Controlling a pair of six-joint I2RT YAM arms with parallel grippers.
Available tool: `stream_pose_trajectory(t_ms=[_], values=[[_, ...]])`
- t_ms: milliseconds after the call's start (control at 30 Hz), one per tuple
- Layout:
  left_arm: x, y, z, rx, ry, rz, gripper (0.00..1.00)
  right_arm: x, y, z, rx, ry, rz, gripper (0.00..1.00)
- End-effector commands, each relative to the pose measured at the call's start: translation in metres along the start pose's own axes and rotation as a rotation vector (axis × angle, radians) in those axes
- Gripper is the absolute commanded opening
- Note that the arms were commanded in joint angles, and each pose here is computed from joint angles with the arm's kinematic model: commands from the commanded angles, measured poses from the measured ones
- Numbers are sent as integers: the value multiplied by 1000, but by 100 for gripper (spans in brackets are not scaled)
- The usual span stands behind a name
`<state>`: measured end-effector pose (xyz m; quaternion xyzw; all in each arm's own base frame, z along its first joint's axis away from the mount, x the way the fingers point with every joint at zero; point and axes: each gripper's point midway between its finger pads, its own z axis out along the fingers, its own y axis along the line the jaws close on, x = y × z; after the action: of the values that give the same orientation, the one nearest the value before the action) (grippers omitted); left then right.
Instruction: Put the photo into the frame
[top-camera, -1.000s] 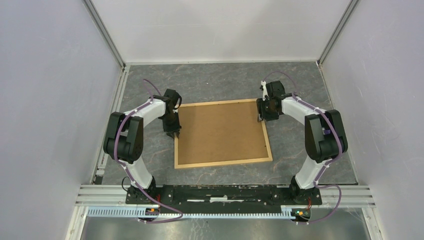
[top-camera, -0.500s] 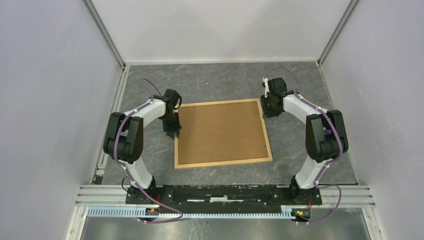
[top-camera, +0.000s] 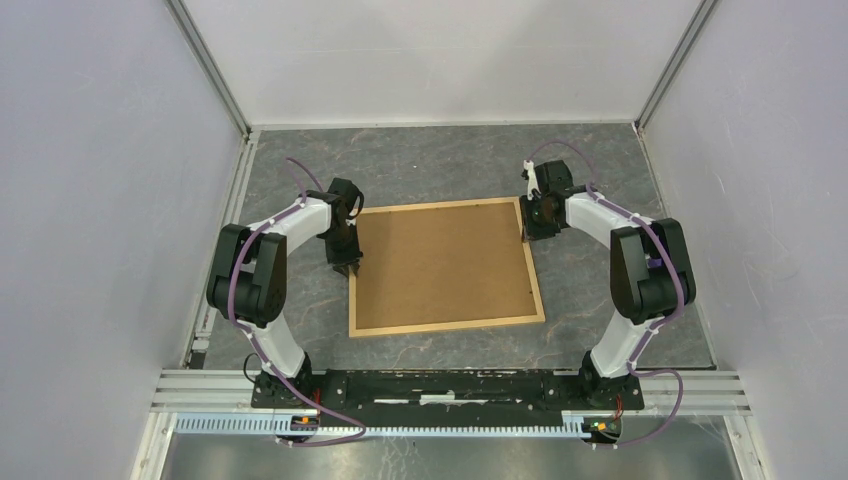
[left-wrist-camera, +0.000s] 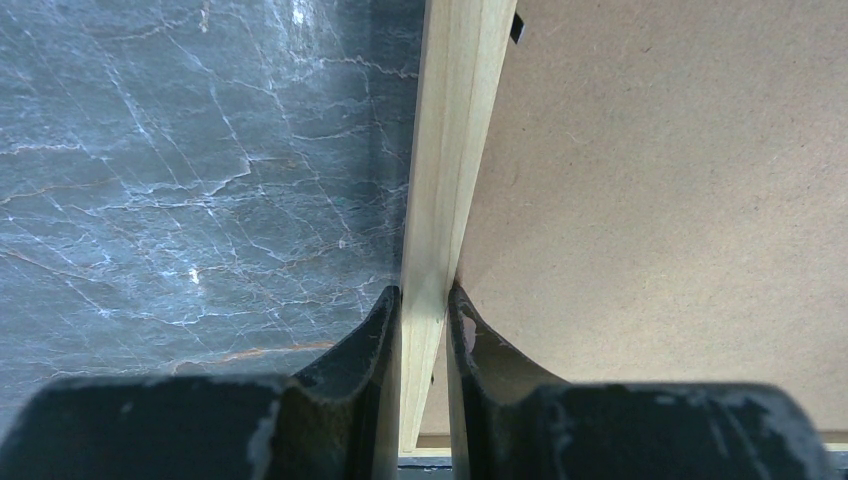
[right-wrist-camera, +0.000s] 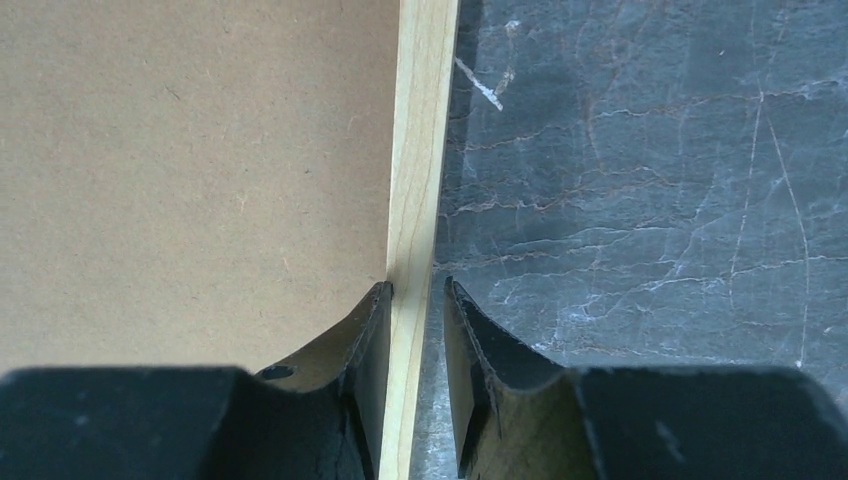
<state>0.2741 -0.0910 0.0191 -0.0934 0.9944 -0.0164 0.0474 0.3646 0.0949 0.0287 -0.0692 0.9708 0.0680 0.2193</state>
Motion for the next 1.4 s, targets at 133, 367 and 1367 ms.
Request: stream_pose_trajectory(t_ms=[133, 367, 1367], values=[[-4, 0, 15, -13, -12, 56, 2, 7, -3, 3, 13, 22, -31, 33], [-8, 3, 9, -28, -42, 62, 2, 2, -3, -5, 12, -4, -40, 33], [-5, 6, 14, -57, -26, 73, 2, 28, -20, 21, 100, 93, -15, 27]])
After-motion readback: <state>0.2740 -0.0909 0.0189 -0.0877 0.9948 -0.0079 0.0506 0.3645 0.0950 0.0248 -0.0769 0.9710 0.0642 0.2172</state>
